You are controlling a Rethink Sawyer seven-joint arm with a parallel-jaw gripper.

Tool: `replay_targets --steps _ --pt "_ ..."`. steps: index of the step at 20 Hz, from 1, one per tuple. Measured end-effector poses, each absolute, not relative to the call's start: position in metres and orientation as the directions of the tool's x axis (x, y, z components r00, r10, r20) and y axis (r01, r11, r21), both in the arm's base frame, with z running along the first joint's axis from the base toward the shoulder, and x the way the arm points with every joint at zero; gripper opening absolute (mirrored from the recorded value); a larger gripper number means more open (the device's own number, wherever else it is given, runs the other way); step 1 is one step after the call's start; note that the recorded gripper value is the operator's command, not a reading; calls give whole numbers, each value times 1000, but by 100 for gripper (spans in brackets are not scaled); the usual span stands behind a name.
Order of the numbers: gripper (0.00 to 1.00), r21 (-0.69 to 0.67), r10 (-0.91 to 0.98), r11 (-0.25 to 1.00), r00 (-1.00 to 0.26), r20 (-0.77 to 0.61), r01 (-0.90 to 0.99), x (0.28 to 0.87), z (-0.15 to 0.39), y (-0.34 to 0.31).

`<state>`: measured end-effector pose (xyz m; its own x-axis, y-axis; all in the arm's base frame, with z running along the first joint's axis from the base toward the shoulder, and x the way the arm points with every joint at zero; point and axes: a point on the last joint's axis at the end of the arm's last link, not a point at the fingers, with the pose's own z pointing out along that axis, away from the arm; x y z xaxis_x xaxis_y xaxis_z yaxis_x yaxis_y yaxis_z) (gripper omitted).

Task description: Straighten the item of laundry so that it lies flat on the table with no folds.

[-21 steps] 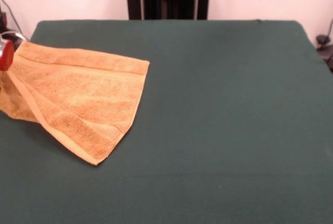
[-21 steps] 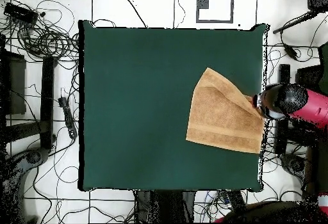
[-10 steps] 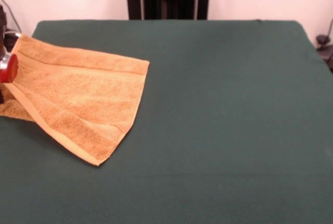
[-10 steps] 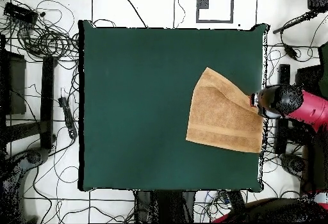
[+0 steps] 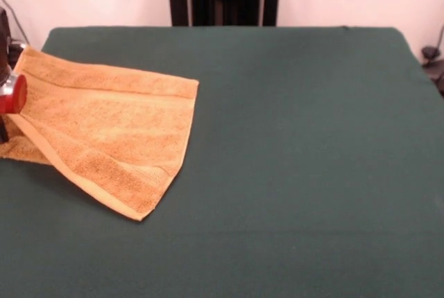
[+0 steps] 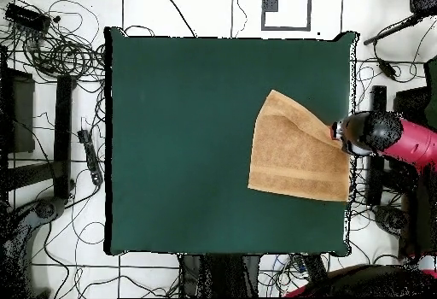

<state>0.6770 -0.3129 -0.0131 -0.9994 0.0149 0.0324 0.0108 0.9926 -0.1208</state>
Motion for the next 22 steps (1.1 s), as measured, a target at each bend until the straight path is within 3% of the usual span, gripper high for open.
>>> replay_targets --steps 22 --pt "0 -156 -26 988 -999 -42 -20 687 -19 -307"
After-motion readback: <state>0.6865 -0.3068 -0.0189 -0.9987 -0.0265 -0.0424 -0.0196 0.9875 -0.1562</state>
